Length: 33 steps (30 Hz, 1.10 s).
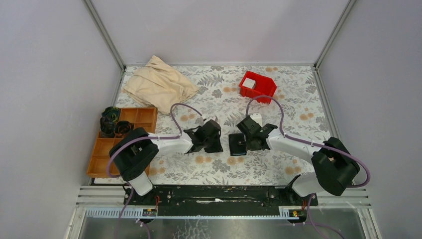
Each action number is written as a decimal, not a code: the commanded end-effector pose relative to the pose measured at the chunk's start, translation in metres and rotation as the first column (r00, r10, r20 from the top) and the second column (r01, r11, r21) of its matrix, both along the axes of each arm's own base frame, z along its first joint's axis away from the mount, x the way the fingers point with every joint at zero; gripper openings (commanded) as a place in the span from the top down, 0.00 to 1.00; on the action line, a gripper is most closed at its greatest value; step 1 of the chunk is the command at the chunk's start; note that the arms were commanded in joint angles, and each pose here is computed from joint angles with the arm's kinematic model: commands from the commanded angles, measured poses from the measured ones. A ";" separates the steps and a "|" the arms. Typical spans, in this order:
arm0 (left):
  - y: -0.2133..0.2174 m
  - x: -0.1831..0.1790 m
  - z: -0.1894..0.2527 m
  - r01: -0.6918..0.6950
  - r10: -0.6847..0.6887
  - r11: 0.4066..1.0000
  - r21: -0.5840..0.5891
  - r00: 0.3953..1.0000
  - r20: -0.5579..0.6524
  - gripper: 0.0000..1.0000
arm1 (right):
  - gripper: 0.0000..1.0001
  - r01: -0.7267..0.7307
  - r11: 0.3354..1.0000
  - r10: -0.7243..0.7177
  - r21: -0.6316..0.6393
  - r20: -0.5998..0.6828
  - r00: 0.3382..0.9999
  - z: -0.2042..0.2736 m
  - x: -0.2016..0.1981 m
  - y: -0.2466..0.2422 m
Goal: Put the credit cards into the card holder
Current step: Close the card holder at the center of the board, then adjust the card holder at the center of the board.
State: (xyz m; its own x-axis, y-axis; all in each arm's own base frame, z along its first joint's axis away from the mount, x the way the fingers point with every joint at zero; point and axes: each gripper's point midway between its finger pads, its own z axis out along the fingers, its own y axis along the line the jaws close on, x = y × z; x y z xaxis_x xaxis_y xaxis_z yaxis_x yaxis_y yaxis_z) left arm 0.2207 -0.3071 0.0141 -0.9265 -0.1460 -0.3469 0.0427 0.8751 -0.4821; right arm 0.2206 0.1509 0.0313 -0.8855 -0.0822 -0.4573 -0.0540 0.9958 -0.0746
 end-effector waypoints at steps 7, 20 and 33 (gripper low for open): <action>0.000 -0.007 -0.039 0.036 -0.032 0.989 0.146 0.999 -0.030 0.84 | 0.95 -0.017 0.990 0.019 0.139 -0.015 1.000 -0.016 0.006 0.030; 0.037 0.005 -0.053 -0.067 0.076 0.962 0.265 0.997 -0.022 0.83 | 0.96 -0.089 0.977 0.090 0.193 0.007 0.996 -0.018 0.020 0.053; 0.063 0.007 -0.050 -0.138 0.148 0.947 0.290 0.989 -0.014 0.83 | 0.96 -0.122 0.968 0.124 0.218 0.007 0.992 -0.020 0.032 0.071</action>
